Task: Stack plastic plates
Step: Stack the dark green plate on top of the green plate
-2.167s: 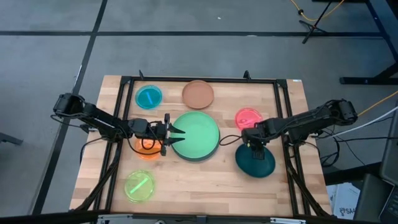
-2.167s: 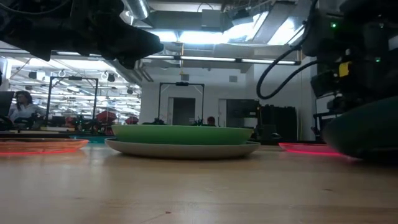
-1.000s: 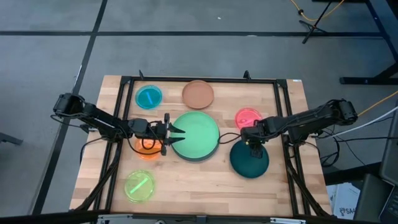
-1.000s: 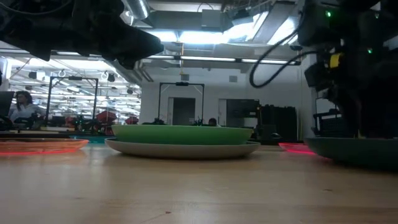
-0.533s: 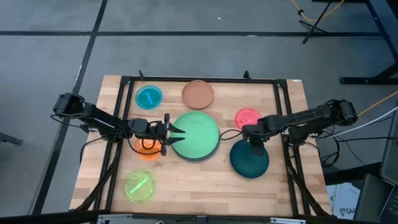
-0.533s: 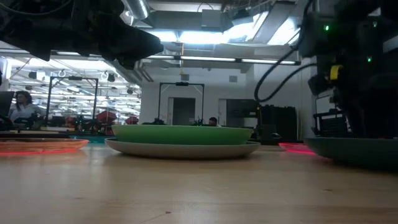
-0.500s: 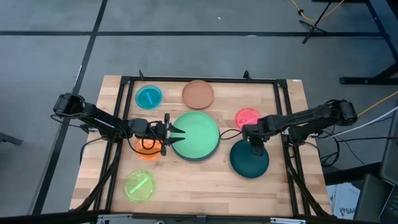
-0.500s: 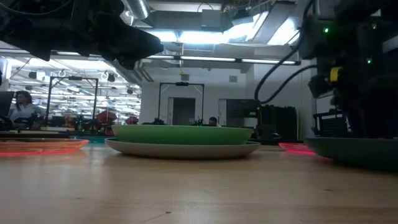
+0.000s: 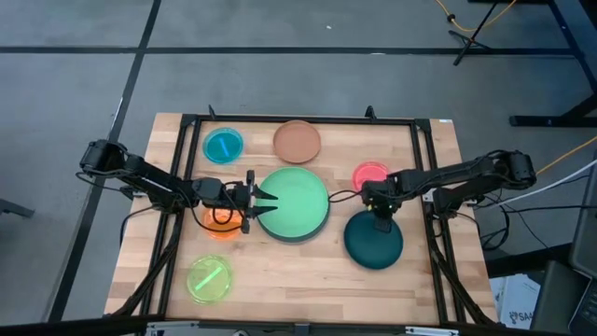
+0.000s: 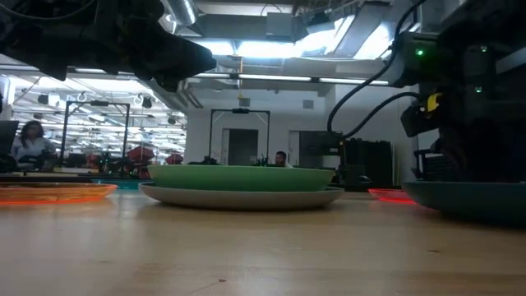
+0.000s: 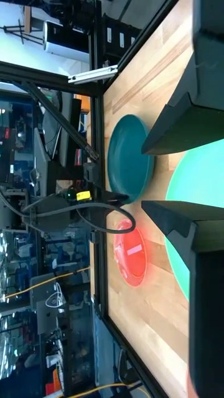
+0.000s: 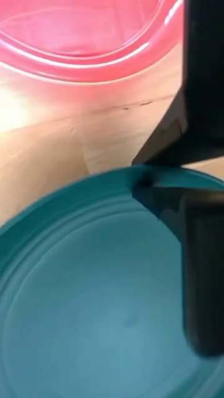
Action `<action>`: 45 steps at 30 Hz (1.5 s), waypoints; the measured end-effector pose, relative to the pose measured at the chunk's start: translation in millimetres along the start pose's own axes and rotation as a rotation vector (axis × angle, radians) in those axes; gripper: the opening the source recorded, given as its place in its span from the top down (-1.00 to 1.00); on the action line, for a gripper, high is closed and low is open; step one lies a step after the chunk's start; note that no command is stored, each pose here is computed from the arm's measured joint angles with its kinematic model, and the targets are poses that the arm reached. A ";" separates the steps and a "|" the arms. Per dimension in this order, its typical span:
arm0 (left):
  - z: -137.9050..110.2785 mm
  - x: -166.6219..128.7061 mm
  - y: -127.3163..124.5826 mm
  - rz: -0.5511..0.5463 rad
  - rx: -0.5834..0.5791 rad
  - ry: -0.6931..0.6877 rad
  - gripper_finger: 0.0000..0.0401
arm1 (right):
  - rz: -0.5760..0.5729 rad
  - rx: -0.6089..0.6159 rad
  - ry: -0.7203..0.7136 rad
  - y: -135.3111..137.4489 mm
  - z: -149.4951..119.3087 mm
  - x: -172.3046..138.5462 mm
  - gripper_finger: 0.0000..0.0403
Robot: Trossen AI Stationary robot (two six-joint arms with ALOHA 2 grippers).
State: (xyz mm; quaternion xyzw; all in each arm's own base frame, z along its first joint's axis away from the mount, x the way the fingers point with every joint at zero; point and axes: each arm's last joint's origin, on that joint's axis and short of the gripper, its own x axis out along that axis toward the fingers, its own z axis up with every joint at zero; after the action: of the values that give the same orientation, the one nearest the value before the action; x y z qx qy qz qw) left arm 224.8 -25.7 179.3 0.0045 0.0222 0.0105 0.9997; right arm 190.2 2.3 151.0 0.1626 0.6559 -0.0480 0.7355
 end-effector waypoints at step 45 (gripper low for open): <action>4.4 -0.1 -0.5 -0.015 -0.026 -0.044 0.39 | 0.065 0.022 -0.779 -5.9 164.6 -31.7 0.97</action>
State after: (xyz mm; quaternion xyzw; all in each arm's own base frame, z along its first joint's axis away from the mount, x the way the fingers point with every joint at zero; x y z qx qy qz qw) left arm 224.9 -26.3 183.7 -0.0087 -0.0001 0.0030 1.0000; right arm 340.6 -57.5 195.3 0.1609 0.3213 -0.0896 0.9289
